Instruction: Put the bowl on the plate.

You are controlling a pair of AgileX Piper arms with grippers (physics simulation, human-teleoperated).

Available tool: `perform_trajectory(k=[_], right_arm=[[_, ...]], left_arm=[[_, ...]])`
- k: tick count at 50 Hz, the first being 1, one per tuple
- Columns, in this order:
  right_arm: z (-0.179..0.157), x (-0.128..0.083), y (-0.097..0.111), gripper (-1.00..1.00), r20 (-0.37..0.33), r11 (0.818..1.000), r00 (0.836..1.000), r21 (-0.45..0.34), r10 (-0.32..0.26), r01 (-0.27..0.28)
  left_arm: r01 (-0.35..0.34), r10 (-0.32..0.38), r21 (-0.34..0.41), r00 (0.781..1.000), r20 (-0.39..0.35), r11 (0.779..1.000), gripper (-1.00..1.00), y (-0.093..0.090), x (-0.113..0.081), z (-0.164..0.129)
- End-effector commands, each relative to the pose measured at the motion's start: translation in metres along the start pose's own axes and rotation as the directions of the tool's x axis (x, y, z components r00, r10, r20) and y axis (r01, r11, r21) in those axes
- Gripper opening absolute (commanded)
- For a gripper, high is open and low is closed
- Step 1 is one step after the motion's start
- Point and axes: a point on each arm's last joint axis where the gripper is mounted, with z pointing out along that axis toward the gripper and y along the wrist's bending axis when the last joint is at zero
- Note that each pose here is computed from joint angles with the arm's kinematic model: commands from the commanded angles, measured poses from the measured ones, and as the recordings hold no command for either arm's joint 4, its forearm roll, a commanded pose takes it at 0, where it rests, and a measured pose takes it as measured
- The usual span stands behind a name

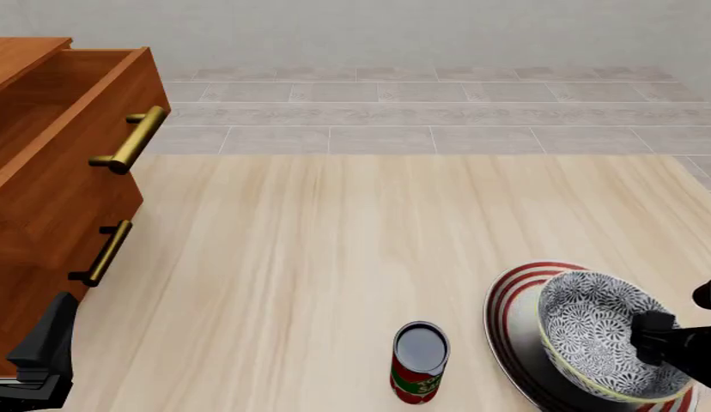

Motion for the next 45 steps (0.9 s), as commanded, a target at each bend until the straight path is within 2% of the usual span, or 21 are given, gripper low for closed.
perform_trajectory(k=[1, 20, 37, 45], right_arm=[[-0.008, -0.006, -0.003, 1.0, 0.016, 1.0, 1.0, 0.016, -0.007, 0.007], [-0.031, -0.009, -0.008, 1.0, 0.04, 0.998, 0.999, 0.055, -0.009, 0.007], [-0.064, -0.031, -0.007, 1.0, 0.106, 0.998, 0.994, 0.059, -0.035, 0.029], [-0.087, -0.049, -0.007, 1.0, 0.156, 0.997, 0.986, 0.066, -0.059, 0.049]], left_arm=[[0.0, 0.0, 0.0, 1.0, 0.0, 1.0, 1.0, 0.0, 0.0, 0.0], [0.0, 0.0, 0.0, 1.0, 0.0, 1.0, 1.0, 0.0, 0.0, 0.0], [0.0, 0.0, 0.0, 1.0, 0.0, 1.0, 1.0, 0.0, 0.0, 0.0], [0.0, 0.0, 0.0, 1.0, 0.0, 1.0, 1.0, 0.0, 0.0, 0.0]])
